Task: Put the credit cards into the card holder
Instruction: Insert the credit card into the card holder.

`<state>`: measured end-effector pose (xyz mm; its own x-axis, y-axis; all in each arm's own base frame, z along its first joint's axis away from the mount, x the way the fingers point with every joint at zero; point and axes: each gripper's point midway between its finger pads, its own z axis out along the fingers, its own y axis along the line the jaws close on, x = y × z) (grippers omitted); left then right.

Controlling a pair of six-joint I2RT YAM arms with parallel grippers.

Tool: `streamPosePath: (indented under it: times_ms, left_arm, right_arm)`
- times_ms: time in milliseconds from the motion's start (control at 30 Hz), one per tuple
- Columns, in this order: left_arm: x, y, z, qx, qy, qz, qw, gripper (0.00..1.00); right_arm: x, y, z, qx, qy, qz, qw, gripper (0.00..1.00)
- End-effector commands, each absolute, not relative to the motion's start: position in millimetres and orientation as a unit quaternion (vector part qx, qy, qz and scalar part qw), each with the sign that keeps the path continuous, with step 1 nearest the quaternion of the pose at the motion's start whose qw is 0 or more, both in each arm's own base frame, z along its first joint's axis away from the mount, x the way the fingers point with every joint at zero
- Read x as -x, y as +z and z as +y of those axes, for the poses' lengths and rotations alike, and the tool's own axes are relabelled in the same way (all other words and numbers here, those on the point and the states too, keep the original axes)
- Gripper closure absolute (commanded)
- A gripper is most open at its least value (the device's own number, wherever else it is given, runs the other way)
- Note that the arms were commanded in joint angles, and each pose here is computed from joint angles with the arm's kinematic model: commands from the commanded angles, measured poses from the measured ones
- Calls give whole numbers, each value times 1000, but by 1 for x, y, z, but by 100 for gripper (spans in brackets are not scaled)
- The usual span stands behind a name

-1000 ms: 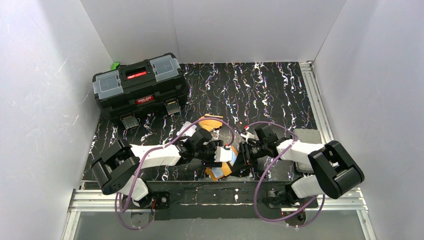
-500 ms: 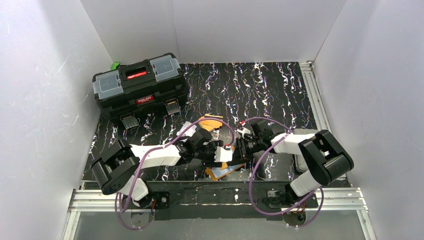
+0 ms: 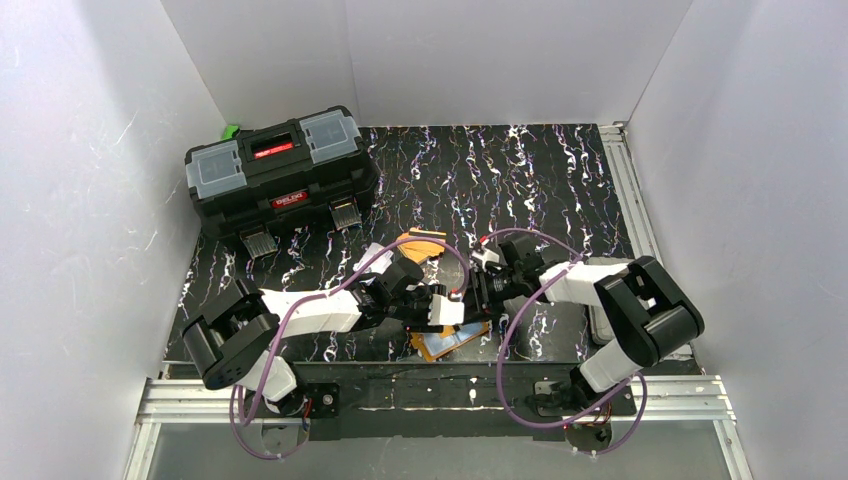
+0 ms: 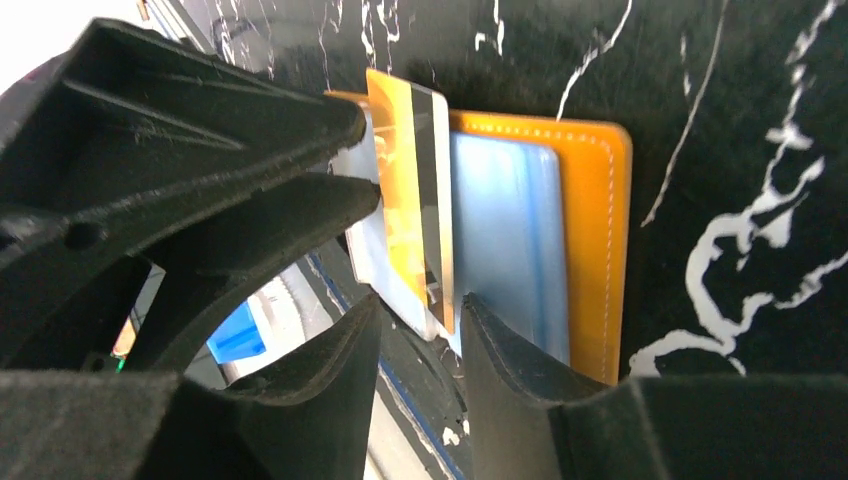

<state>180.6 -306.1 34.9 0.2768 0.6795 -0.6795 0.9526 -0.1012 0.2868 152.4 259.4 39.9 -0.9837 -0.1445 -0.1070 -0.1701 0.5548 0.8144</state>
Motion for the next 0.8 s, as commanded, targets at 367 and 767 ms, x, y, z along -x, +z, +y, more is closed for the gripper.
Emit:
streamPosePath:
  times_ms: [367, 767]
  left_arm:
    - [-171, 33, -302, -725, -201, 561, 345, 55]
    - [-172, 35, -302, -724, -199, 562, 347, 56]
  right_arm:
    - [-183, 38, 278, 96, 491, 865, 28, 59]
    - [-174, 45, 292, 113, 515, 849, 11, 76]
